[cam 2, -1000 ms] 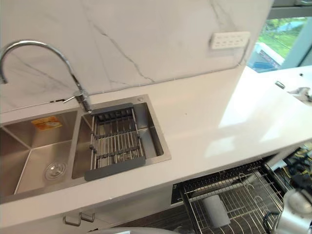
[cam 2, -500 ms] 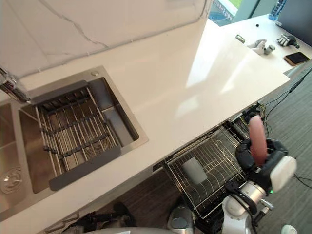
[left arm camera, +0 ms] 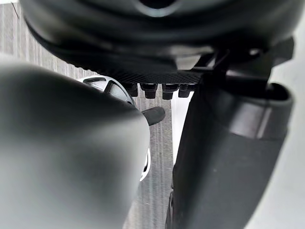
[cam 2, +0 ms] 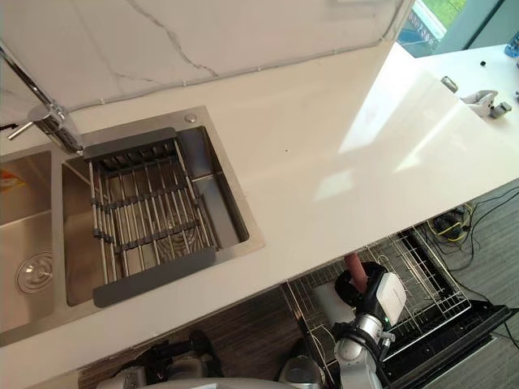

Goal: Walk over to the sink, pick up the cup, carry it to the dishwasher, place the cup inside the dishwasher, then close the dishwasher door

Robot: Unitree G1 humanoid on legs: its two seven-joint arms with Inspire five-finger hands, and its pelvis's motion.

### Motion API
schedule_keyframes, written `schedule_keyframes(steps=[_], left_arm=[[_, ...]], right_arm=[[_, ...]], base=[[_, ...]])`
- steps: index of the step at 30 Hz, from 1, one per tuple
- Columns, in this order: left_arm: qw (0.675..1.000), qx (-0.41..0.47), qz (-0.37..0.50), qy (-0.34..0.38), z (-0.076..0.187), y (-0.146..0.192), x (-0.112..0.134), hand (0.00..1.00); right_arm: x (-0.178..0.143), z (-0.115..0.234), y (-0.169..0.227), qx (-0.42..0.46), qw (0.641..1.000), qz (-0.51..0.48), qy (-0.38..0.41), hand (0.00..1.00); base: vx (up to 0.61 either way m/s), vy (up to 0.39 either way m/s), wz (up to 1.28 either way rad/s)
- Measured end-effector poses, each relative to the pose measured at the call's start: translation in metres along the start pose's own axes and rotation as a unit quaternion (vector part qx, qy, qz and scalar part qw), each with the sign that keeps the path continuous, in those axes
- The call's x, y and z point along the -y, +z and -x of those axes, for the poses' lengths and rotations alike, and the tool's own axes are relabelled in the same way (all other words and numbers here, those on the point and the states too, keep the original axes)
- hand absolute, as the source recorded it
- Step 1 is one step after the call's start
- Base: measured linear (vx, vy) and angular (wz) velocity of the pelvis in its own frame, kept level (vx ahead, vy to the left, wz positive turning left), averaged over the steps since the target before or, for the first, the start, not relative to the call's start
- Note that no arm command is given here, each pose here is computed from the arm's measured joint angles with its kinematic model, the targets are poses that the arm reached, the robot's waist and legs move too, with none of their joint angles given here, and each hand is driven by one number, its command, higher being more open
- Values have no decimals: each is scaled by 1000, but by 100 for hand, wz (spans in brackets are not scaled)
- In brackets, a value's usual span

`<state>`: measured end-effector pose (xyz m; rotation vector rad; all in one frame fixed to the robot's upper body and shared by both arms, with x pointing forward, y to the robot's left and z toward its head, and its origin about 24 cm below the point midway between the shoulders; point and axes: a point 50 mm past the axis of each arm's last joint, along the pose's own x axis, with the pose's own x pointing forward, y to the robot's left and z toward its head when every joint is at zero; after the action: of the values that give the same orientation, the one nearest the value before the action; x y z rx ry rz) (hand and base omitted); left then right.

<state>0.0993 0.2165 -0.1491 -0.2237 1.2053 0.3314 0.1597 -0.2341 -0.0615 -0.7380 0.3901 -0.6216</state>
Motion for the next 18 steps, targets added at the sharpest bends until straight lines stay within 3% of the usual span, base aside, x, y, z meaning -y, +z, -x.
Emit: schedule_keyframes(steps=[8,9,18], left_arm=[[1000,-20,12,-7,1,-17,-2,100],[1000,-27,9,-4,2,-22,-4,100],[999,-39,18,-11,2,-30,-5,100]], right_arm=[[-3,12,-51,-113,988,103,29,0],[-2,14,-56,-128,985,112,30,100],[21,12,-87,-224,967,116,-42,100]], base=[[-71,22,24],[-2,8,6],[16,-3,9]])
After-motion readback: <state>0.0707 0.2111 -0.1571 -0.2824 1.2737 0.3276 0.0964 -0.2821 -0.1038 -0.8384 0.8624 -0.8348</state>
